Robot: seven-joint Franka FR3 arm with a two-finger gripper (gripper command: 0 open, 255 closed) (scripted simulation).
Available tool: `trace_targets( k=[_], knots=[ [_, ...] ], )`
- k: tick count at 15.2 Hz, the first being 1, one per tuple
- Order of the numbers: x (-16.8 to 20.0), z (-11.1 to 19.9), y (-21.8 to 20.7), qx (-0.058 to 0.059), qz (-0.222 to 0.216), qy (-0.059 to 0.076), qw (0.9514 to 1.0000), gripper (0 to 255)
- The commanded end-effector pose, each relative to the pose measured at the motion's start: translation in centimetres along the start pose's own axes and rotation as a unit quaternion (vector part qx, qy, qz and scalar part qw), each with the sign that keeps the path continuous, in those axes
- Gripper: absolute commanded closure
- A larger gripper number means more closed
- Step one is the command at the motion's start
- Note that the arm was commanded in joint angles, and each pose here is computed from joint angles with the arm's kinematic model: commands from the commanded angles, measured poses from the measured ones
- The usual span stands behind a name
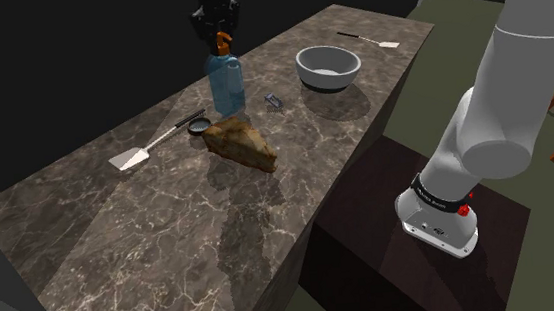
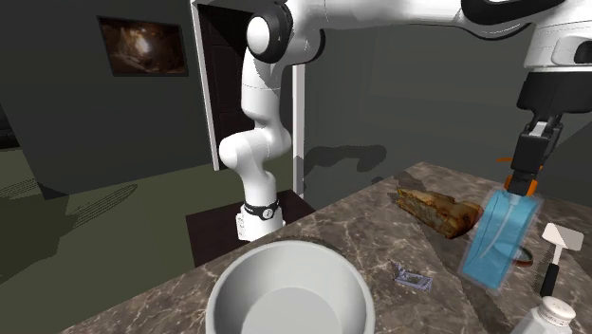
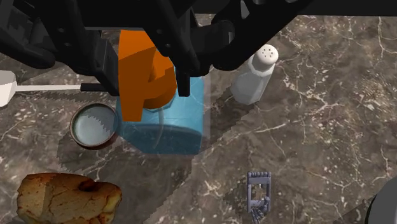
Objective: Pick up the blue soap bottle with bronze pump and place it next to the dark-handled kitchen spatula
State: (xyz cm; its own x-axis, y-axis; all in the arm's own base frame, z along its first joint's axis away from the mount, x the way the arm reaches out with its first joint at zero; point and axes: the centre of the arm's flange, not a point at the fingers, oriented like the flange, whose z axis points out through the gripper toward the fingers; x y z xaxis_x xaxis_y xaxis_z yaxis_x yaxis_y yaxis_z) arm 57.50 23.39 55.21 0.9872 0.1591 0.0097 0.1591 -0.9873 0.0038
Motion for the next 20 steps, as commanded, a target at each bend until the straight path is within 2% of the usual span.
trace_targets(
  k=[1, 2, 3, 8, 12, 20],
  knots=[
    [0.0, 0.0, 0.0, 0.000, 0.000, 0.000, 1.0000, 255],
    [0.0, 0.0, 0.0, 0.000, 0.000, 0.000, 1.0000, 255],
    [0.0, 0.0, 0.0, 0.000, 0.000, 0.000, 1.0000, 0],
    [0.0, 0.0, 0.0, 0.000, 0.000, 0.000, 1.0000, 0],
    [0.0, -5.0, 0.0, 0.000, 0.000, 0.000, 1.0000, 0],
    [0.0, -5.0, 0.0, 0.000, 0.000, 0.000, 1.0000, 0]
  ],
)
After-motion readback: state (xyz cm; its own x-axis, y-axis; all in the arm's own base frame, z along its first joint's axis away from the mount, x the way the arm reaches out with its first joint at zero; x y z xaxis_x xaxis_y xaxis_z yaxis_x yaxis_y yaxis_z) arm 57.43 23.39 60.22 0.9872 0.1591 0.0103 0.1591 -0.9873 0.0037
